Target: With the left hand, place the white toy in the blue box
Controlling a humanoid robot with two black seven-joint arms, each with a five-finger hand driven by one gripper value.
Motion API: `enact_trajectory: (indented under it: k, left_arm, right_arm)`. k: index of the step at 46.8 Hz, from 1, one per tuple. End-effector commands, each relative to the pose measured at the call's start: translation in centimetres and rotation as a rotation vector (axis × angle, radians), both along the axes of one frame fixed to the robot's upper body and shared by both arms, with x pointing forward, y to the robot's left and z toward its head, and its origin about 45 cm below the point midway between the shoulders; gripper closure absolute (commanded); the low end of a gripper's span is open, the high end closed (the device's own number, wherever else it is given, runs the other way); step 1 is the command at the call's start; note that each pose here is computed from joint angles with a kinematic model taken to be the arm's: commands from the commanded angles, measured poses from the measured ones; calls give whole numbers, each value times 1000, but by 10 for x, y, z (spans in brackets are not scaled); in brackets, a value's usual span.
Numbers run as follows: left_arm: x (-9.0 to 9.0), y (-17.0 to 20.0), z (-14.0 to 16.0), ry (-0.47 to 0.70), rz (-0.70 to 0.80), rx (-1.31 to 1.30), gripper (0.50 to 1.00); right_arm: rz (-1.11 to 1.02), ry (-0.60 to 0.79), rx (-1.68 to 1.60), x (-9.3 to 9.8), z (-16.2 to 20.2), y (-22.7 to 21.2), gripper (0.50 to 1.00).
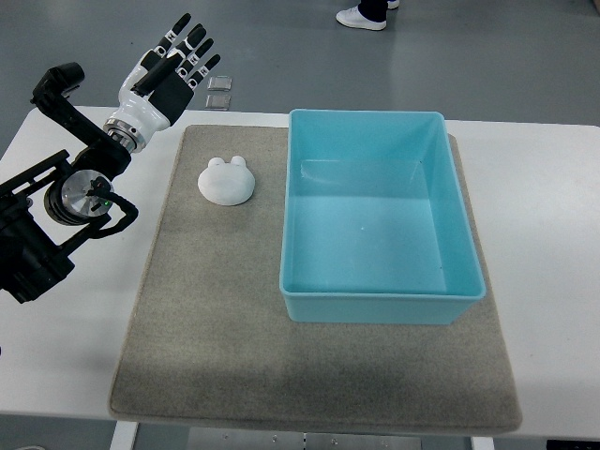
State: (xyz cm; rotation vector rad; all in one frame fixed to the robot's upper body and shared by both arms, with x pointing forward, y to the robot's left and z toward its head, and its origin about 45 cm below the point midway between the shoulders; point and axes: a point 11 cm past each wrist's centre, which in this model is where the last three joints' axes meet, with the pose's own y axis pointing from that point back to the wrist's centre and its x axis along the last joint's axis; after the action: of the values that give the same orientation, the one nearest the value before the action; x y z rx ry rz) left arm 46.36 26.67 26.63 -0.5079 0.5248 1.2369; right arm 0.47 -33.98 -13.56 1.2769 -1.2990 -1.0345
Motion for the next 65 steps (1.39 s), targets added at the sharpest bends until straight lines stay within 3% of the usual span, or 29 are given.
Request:
enact_trajectory:
  k: [1,19,33,48,65]
  left_arm:
    - [0,1,0,-6,0,31,500]
    - [1,14,2,-129,-21,561,500]
    - [-11,40,5,-272,-156,1094,501]
    - [-25,61,19,-341,-324,1346,504]
    - [-34,51,-3,-405,-442,1593,523]
  right_arm:
    - [0,0,-1,0,0,0,564]
    - [0,0,-1,0,0,0,564]
    - [0,0,-1,0,0,0,564]
    - [0,0,-1,0,0,0,564]
    - [0,0,1,0,0,0,564]
